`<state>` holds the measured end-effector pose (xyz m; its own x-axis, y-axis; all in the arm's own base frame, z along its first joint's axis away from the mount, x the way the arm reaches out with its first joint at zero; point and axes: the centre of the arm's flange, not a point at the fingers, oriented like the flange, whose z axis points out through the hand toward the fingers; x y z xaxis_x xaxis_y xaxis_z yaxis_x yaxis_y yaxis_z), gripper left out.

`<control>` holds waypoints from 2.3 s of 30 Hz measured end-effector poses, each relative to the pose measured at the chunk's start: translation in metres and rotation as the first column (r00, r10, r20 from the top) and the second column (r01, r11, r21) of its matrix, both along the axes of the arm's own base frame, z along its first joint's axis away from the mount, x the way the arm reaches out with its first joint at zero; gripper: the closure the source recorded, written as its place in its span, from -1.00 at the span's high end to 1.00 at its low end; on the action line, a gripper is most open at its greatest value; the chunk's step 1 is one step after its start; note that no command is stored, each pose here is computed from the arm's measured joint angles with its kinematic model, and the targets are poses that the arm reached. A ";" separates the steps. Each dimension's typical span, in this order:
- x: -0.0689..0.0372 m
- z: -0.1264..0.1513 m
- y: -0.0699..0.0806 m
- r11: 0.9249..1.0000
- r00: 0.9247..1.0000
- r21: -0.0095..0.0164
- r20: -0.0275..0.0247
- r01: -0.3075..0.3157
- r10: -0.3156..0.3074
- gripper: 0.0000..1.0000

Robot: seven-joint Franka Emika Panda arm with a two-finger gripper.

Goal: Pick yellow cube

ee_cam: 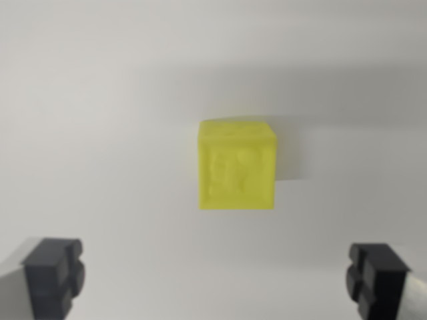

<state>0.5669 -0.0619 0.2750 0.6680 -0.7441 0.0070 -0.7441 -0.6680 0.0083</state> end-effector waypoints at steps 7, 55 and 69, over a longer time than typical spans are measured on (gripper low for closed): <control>-0.002 -0.017 -0.002 1.000 1.000 0.002 0.000 -0.010 0.010 1.00; -0.014 -0.116 -0.013 0.998 0.998 0.011 0.000 -0.065 0.065 1.00; -0.014 -0.151 -0.013 0.998 0.998 0.011 -0.001 -0.065 0.065 1.00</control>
